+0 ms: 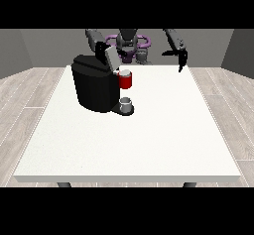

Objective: Insert the coffee pod into the coffee machine and close the lid

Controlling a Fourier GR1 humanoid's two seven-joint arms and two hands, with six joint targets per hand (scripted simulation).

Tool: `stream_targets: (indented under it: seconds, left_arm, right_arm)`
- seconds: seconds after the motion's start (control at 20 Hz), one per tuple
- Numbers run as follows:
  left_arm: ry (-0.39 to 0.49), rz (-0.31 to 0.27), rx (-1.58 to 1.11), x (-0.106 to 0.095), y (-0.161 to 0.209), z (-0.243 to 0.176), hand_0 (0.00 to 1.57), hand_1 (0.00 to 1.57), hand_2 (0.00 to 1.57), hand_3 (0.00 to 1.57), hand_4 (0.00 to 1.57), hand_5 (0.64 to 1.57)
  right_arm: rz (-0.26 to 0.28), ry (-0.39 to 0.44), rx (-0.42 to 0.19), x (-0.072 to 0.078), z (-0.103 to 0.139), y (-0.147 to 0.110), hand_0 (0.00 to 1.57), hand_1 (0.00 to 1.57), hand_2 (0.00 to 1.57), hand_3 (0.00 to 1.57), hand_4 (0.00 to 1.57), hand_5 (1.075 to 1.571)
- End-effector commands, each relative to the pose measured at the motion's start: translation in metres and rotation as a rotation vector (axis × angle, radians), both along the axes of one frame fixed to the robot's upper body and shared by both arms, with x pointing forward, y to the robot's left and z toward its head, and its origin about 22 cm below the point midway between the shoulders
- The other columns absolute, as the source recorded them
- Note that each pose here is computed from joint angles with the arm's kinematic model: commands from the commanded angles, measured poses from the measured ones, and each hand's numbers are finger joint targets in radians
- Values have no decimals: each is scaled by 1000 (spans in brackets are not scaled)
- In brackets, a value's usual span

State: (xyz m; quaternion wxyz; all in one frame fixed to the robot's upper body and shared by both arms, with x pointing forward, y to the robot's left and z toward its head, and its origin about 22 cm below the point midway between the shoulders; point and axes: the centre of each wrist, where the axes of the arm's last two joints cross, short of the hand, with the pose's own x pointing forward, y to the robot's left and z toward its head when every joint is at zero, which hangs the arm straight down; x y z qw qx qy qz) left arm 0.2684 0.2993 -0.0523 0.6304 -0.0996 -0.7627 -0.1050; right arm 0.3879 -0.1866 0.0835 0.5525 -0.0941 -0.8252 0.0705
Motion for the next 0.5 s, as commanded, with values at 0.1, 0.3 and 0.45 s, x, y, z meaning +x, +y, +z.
stream_targets:
  seconds: [0.1, 0.3, 0.45]
  left_arm:
    - [14, -10, -17, 7, -2, 4, 0, 0, 0, 0, 351, 1571]
    - [2, -27, -3, 19, 1, 11, 0, 0, 0, 0, 369, 1571]
    - [43, -3, -17, 10, 1, -6, 0, 0, 0, 0, 365, 1571]
  right_arm:
    - [47, 9, -50, 9, 2, 13, 0, 0, 0, 0, 360, 1571]
    - [74, -21, -92, 8, 15, 41, 0, 0, 0, 0, 420, 1571]
    - [53, 20, -109, 6, 34, 57, 0, 0, 0, 0, 374, 1571]
